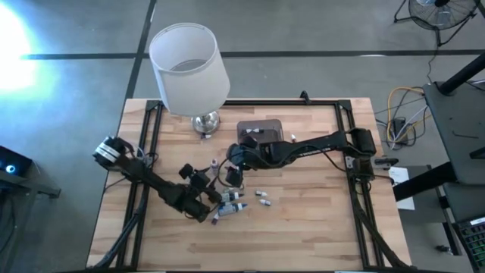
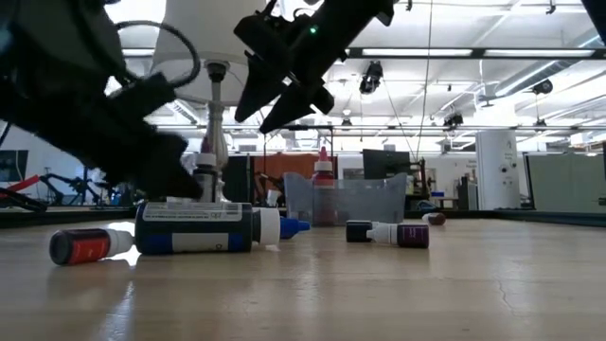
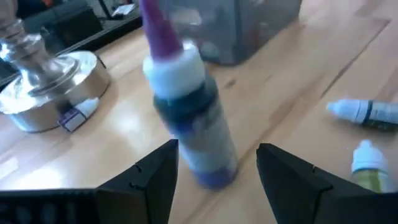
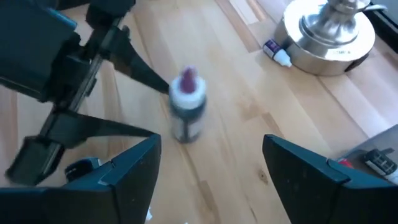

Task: Pick & Place food coloring
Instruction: Put the large purple food coloring bottle into the bin

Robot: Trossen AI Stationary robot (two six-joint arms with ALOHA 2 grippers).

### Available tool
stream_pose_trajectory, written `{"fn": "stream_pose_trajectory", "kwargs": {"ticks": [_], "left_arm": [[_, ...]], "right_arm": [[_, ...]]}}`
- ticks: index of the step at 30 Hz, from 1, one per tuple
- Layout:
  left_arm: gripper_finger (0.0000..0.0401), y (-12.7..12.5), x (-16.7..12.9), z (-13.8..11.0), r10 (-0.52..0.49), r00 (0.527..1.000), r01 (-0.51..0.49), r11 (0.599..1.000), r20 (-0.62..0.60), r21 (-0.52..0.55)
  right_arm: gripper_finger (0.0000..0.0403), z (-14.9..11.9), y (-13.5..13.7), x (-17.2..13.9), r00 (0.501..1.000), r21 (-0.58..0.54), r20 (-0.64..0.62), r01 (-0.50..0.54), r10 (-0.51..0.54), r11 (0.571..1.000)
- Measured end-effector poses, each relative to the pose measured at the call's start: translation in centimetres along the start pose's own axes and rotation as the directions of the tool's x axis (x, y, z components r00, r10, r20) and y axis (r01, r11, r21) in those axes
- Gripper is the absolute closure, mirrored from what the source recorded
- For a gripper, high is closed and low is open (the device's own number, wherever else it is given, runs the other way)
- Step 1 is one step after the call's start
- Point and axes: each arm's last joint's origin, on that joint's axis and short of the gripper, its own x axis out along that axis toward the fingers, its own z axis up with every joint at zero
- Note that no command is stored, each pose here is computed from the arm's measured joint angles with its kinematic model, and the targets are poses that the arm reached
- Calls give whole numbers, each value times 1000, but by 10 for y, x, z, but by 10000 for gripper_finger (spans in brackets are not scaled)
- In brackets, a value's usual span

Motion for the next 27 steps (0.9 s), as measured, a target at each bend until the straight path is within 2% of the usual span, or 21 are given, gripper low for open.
{"fn": "stream_pose_trajectory", "kwargs": {"ticks": [3, 6, 9, 13, 21, 27], "left_arm": [[206, 8, -1, -11, 18, 999, -17, 1000, -31, 25], [206, 7, -11, -3, -1, 1000, 1, 999, 5, -48], [206, 12, -16, -7, 4, 1000, -4, 999, -9, -34], [207, 14, -27, -10, -21, 999, 20, 999, -27, -42], [207, 23, -47, -22, -41, 997, 35, 995, -67, -90], [207, 24, -51, -24, -53, 995, 46, 996, -85, -76]], "right_arm": [[124, 1, 1, 0, 1000, 2, 8, -8, 8, 1000], [124, -1, 4, 6, 999, 3, 11, -45, 45, 999], [122, -8, 7, 18, 998, 10, -8, -61, 61, 998], [123, -18, 10, 37, 998, 6, -36, -46, 46, 999], [122, -13, 15, 52, 1000, 3, -16, -15, 15, 1000], [122, -9, 20, 66, 1000, -11, -7, -16, 16, 1000]]}}
